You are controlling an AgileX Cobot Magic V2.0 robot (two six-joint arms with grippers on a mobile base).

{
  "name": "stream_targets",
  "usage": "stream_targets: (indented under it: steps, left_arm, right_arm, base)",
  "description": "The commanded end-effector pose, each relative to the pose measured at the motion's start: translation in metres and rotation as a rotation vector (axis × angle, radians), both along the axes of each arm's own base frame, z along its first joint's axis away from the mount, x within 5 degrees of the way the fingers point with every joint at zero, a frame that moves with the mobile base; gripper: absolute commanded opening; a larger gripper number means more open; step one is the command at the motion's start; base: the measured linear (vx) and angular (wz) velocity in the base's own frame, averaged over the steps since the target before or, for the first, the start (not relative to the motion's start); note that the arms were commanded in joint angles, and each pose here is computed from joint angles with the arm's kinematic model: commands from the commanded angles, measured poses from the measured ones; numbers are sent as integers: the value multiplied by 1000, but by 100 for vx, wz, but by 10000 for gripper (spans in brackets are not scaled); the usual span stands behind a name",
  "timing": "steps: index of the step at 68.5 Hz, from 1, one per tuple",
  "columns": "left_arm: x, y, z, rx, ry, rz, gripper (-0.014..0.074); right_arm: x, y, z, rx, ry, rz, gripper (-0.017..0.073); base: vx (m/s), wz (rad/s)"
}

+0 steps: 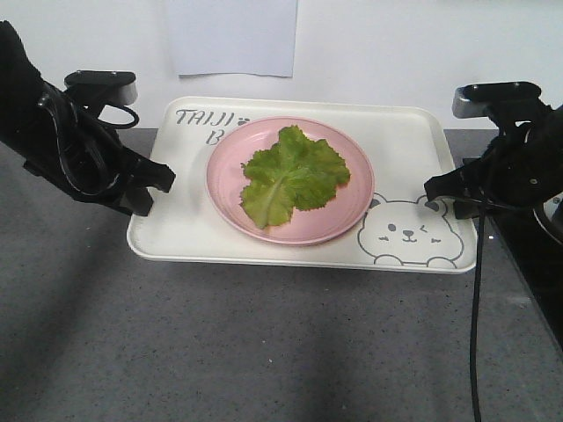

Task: Transfer vegetables to tray and serve
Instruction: 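Lower the tray onto the grey countertop with both grippers, then open both grippers to release the tray edges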

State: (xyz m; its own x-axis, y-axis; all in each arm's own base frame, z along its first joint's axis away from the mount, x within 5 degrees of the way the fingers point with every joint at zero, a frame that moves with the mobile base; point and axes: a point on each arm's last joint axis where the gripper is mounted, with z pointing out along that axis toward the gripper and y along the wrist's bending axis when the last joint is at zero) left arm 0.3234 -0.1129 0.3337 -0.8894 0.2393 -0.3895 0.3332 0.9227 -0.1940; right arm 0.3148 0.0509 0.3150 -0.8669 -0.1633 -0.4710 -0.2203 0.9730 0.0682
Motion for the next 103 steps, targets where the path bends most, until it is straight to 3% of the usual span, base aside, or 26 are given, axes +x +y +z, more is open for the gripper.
stream_targets:
  steps: [1,25,35,47,62,89,103]
  left_arm:
    - [-10,-17,34,-169,-126,-29,-6]
    - [-10,-15,33,-154,-129,-31,-7]
    - [-7,-11,31,-88,-145,-29,-7]
    - [0,-4,22,-6,-136,14,-6]
    - [12,-4,-5,63,-69,22,-6]
    - [23,-7,-71,119,89,17,-6]
    - [24,-7,-84,137,125,13,-6]
  right_arm:
    - [-5,11,26,79,-113,49,-6]
    - [-1,15,24,111,-126,64,-6]
    - [4,19,18,127,-124,118,-6]
    - [13,24,7,167,-104,124,-6]
    - [26,29,-13,176,-72,167,-6]
    - [40,32,-51,161,55,189,-3]
    - [39,33,-57,149,96,230,11]
  base:
    - [0,0]
    - [0,0]
    - [0,0]
    - [0,0]
    - [0,0]
    - [0,0]
    - [0,0]
